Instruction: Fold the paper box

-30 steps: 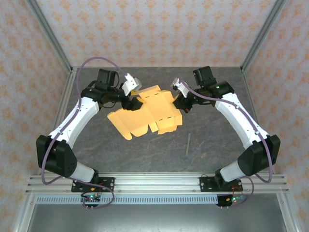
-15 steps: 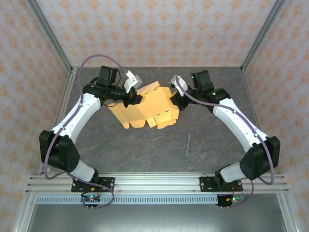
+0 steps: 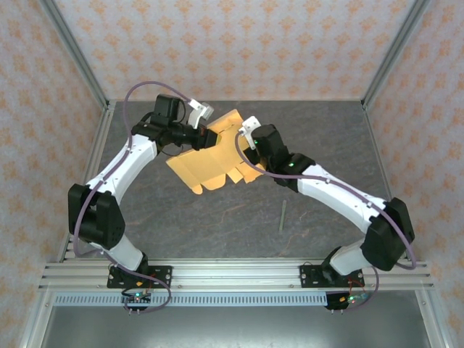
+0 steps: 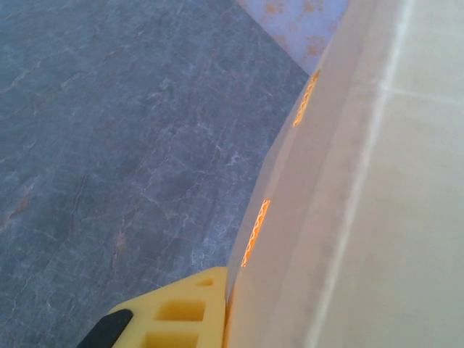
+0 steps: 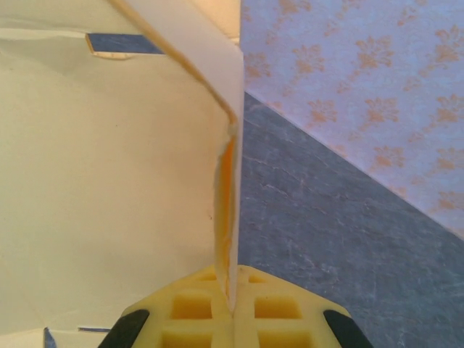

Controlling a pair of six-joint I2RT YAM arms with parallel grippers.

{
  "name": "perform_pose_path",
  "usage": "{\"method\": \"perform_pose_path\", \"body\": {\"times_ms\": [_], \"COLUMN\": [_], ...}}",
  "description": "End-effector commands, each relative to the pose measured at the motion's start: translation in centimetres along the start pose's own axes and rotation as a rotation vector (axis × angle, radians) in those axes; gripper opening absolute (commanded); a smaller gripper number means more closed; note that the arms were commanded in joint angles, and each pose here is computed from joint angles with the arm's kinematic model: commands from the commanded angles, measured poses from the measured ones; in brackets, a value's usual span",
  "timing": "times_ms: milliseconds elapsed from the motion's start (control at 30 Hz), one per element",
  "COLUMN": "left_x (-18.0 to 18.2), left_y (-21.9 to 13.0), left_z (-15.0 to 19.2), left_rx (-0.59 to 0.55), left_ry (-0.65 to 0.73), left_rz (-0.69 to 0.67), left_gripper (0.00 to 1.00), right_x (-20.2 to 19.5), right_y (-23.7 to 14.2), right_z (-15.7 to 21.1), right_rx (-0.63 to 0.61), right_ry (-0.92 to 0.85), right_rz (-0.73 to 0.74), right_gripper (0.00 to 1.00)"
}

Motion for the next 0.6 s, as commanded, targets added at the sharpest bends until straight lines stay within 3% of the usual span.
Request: {"method": "perform_pose_path", "body": {"times_ms": [0,267,567], "left_x": [0.4,0.0,0.5], "left_y": [-0.7,-2.2,-2.0], "left_z": [-2.0,-0.9,0.1], "left_rx": [-0.057,-0.024,0.025], "left_ry": [-0.007,0.131,0.179], "left_rz": [-0.063,-0.09,-0.085], "left_gripper": [0.15,0.41,0.51], "right_x": [-0.3,-2.1,-3.0], "right_y": [-0.2,-1.8,-2.2], "right_z": [-0.9,-0.6,-0.8], "right_rx": [-0.023,0.005,0.033], "right_ry": [0.014,0.04,0.041], "right_rz": [0.091,-0.229,-0.324], "right_gripper": [0.0,0.0,0.0]}}
Point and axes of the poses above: each hand's point on the last joint's axis, 136 mm out from that joint toward the fingers, its own y axis out along the fingers, its own x axis along the line the jaws close on, z = x × y, the point moved 9 cm from there along -y, back along the fingers, and after that the axes turned 11 degrees about y, right-handed, at the moved point
